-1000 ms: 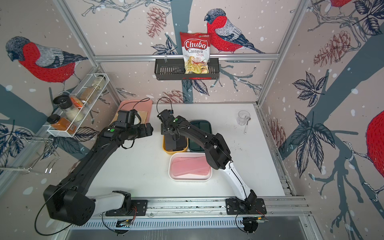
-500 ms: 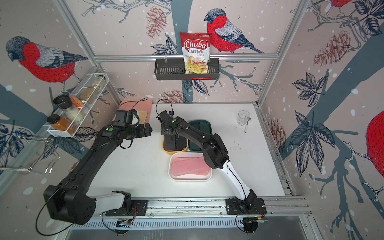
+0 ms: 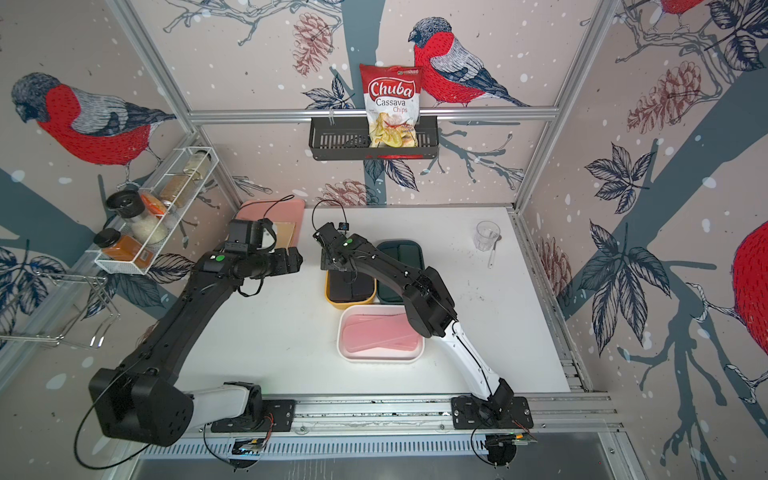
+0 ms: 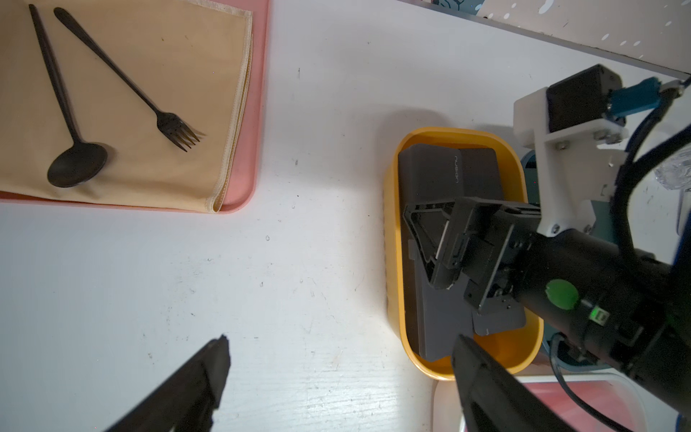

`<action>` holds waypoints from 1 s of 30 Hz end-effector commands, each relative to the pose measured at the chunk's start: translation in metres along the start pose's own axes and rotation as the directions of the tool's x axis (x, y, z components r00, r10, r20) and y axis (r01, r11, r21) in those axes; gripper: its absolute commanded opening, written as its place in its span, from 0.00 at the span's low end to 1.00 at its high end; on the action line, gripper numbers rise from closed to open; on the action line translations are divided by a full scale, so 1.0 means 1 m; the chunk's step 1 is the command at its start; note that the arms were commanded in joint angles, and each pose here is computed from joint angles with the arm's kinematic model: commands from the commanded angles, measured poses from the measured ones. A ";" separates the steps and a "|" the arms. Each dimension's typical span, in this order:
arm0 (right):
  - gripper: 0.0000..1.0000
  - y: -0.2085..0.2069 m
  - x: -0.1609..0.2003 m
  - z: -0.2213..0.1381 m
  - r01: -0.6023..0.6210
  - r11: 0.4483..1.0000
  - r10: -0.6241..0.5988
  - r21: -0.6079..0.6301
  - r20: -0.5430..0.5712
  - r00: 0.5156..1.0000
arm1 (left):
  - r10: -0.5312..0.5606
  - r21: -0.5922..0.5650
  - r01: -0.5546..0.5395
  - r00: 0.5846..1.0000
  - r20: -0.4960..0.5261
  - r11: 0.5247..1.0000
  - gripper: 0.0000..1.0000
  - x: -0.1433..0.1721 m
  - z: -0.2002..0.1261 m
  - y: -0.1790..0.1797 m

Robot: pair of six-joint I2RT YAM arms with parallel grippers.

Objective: Place the pencil cases by color into the storage box
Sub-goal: Place the pencil case at the storage box.

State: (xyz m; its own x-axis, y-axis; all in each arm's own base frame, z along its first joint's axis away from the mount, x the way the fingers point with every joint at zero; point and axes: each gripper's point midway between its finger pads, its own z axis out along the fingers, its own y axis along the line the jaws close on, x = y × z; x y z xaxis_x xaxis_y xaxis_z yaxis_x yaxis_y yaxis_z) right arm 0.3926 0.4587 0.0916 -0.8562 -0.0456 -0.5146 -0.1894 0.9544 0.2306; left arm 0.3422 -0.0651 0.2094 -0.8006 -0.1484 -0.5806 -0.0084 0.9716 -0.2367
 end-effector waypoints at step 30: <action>0.93 -0.208 -0.092 -0.109 -0.041 0.985 -0.017 0.170 0.324 0.946 | 0.072 -0.222 0.059 0.839 0.540 0.973 0.96 -0.079 -0.056 0.046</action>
State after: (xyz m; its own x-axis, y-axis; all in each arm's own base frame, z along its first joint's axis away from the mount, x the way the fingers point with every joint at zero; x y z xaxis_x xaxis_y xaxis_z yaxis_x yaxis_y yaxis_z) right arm 0.4428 0.2572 0.1593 -0.7451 0.0307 -0.6662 -0.0634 0.9912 0.1165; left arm 0.3656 -0.0285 0.2571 -0.5304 -0.1708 -0.8304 -0.0788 0.9852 -0.1523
